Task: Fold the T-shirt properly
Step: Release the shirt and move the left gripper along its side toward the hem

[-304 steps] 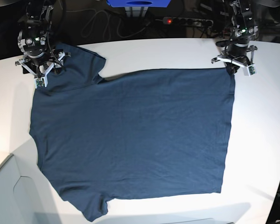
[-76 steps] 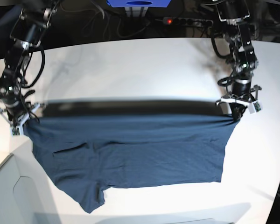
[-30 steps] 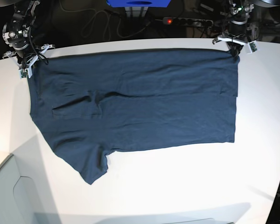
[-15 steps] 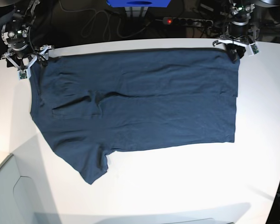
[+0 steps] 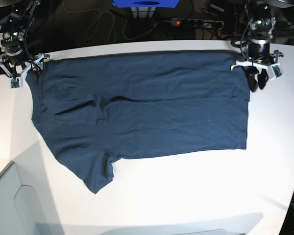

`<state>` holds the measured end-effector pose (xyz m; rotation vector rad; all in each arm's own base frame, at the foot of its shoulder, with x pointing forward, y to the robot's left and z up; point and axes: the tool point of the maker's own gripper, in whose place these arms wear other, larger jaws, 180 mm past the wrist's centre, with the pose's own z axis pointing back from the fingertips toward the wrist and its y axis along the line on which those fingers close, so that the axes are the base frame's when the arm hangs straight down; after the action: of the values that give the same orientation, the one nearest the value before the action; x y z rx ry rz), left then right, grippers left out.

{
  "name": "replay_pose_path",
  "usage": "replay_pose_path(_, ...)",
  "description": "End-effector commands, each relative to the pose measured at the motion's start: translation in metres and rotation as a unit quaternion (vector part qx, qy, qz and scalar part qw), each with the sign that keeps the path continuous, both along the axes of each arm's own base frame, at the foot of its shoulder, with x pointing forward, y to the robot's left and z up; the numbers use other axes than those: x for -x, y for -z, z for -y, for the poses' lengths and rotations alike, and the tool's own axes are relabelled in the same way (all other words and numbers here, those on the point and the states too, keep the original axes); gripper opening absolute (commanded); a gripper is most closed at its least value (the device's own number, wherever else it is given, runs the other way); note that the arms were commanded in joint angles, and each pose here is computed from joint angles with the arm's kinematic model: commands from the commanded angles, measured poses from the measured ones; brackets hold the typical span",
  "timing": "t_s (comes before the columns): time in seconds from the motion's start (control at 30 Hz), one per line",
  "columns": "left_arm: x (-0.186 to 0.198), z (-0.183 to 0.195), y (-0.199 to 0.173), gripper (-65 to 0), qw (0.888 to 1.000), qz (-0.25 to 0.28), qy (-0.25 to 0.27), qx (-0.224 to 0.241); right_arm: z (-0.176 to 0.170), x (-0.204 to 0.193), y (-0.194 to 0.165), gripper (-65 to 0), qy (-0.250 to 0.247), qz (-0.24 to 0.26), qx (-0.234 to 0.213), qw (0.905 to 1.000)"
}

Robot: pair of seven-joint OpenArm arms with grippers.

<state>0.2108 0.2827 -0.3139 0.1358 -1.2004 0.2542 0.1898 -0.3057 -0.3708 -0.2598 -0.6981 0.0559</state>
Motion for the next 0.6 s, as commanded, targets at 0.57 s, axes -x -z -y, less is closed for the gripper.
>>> replay_pose_path(0.57, -0.158, -0.063, 0.000, -30.7, 0.997, 0.049, -0.039, 0.033, -0.009, -0.032, -0.019, -18.5, -0.021, 0.044, 0.002, 0.9988)
